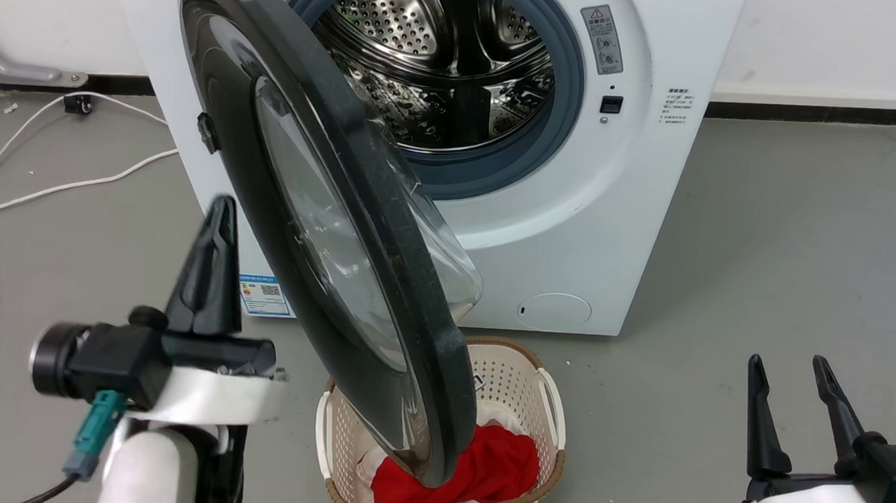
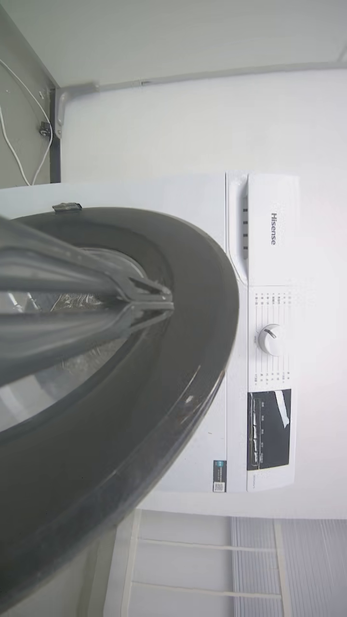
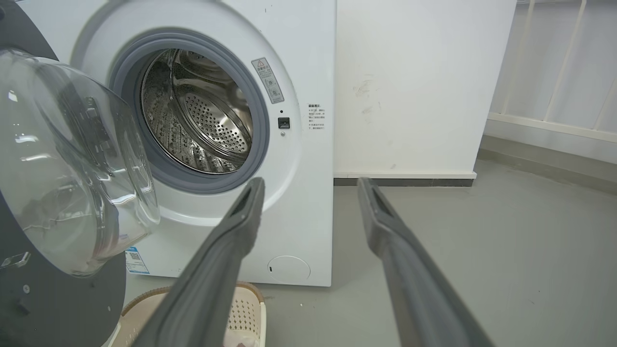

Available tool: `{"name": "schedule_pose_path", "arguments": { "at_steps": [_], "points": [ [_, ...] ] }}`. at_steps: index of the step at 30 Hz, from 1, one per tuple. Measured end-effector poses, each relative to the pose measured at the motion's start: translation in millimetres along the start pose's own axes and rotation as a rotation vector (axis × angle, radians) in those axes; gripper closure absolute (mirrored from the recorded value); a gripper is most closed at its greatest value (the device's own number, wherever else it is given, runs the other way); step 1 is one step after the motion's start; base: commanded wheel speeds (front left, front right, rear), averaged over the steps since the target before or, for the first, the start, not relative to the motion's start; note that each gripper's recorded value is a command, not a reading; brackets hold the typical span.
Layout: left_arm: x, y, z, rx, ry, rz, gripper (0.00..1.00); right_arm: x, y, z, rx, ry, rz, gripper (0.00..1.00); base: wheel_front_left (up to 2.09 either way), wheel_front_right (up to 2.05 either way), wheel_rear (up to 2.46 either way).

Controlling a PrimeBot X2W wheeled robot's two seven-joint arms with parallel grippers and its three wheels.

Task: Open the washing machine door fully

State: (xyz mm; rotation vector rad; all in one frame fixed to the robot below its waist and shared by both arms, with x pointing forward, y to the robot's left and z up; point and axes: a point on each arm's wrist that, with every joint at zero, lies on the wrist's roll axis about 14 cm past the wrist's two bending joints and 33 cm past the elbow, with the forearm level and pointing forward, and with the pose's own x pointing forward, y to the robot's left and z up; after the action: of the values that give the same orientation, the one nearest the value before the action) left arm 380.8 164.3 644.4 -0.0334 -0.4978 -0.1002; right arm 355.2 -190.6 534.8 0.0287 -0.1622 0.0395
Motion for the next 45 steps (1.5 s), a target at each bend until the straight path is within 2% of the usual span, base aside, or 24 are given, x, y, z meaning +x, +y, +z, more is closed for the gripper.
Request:
{"name": "schedule_pose_path", "arguments": {
  "at_steps": [12, 14, 20, 24, 30, 39, 45],
  "points": [
    [24.8, -16.4, 119.1, 0.028, -0.391, -0.04, 1.0, -0.4, -3.3, -0.3, 0.001, 0.0, -0.011, 0.0, 0.0, 0.0, 0.0],
    [22.8, -41.9, 144.5, -0.01, -0.476, -0.118, 1.0, -1.2, -5.3, -0.5, 0.0, 0.001, -0.017, 0.0, 0.0, 0.0, 0.0],
    [13.7, -98.6, 156.6, -0.108, -0.511, -0.311, 1.0, -1.6, -6.0, -1.0, 0.009, 0.002, -0.02, 0.0, 0.0, 0.0, 0.0],
    [4.1, -138.4, 140.4, -0.184, -0.425, -0.442, 1.0, -2.3, -4.9, -0.4, 0.01, 0.0, -0.017, 0.0, 0.0, 0.0, 0.0],
    [-17.4, -176.4, 91.2, -0.249, -0.175, -0.562, 1.0, -3.2, -3.8, 0.4, 0.012, 0.0, -0.014, 0.0, 0.0, 0.0, 0.0],
    [-72.0, -193.2, 1.5, -0.262, 0.265, -0.637, 1.0, -3.7, -1.8, -0.1, 0.018, 0.002, -0.009, 0.0, 0.0, 0.0, 0.0],
    [-89.3, -191.7, -31.7, -0.253, 0.39, -0.631, 1.0, -2.5, 1.3, -2.2, 0.022, 0.01, 0.0, 0.0, 0.0, 0.0, 0.0]
  ]
}}
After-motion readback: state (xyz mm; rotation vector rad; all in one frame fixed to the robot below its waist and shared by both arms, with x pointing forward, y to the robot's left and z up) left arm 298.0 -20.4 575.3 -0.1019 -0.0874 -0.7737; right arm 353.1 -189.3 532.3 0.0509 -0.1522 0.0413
